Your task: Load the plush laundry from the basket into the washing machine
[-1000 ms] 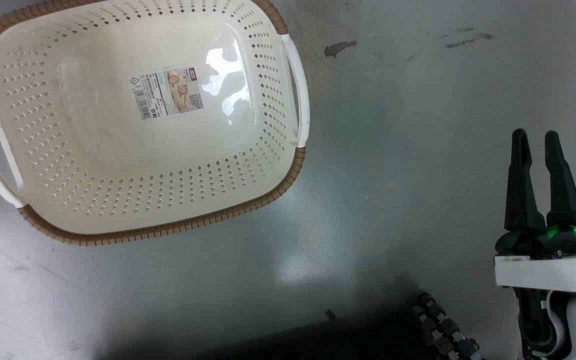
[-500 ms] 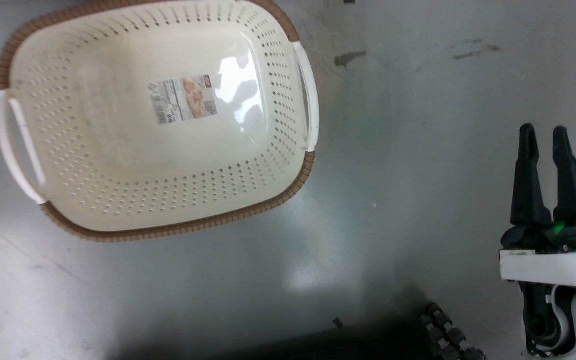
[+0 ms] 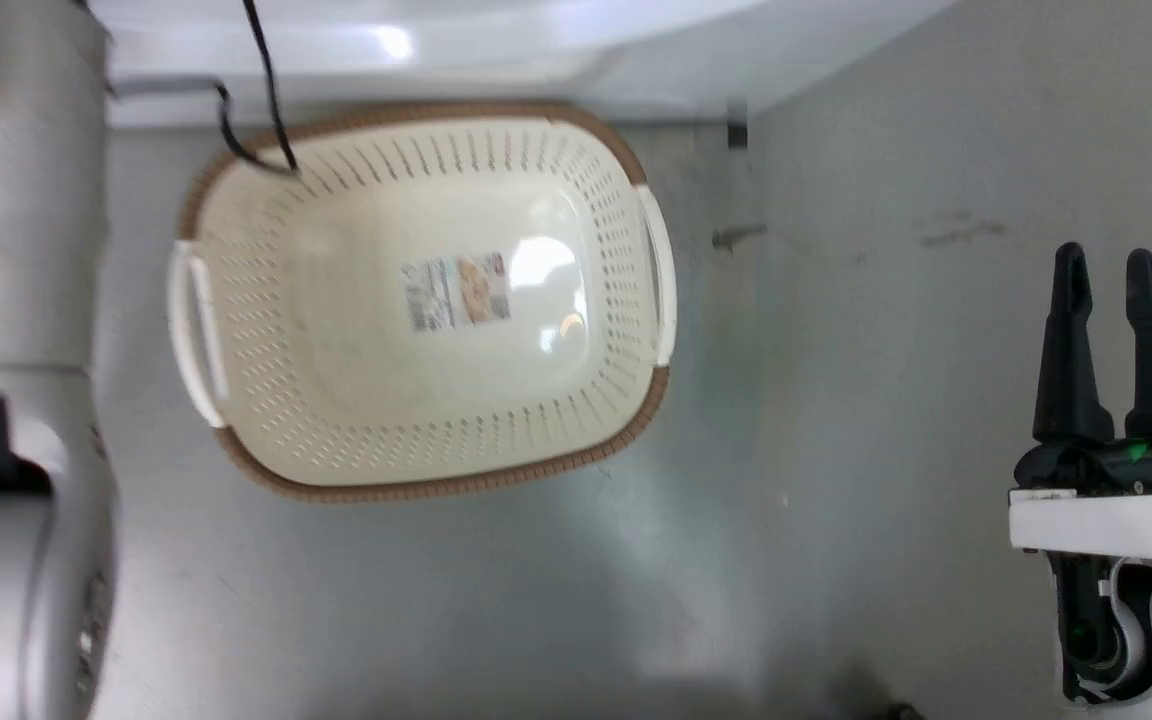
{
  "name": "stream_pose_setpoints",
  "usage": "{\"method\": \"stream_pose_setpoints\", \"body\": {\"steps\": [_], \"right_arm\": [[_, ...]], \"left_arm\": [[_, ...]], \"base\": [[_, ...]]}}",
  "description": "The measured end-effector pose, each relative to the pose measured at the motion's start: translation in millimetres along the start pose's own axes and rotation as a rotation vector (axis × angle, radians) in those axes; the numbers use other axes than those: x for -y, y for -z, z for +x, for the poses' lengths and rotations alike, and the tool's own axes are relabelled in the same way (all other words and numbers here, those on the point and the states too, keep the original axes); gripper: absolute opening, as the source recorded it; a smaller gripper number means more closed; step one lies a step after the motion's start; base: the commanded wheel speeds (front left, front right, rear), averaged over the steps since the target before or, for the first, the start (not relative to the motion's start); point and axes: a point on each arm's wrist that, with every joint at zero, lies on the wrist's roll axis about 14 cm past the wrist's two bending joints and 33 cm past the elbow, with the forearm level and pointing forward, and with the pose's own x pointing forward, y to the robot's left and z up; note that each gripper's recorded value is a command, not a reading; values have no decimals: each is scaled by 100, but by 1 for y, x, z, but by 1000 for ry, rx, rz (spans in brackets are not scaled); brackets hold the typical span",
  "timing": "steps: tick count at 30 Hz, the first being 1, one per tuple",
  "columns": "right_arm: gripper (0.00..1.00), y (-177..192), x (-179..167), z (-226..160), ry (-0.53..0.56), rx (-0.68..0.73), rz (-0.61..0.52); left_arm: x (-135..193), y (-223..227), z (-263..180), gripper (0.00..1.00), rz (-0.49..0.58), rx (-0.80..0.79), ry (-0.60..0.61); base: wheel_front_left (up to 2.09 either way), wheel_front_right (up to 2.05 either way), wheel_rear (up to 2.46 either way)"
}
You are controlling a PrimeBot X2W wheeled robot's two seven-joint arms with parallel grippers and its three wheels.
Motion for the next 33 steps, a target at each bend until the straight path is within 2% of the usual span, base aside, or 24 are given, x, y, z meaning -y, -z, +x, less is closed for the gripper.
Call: {"method": "stream_pose_setpoints", "body": {"steps": [8,15,23,33], "right_arm": [[100,-39,-27,-7,-68,86,0],[100,-66,-44,-29,-117,132,-38],[100,-92,-68,-59,-188,173,-102],[100,-112,-85,-100,-244,210,-131]], "left_arm": [[-1,-22,-50,100,-46,-21,-31],[11,-51,-102,100,-97,8,-47],[16,-92,-158,100,-85,57,-66],[12,-116,-227,100,-51,58,-105]], "base": [[0,0,0],[0,0,0],[0,0,0],[0,0,0]]}}
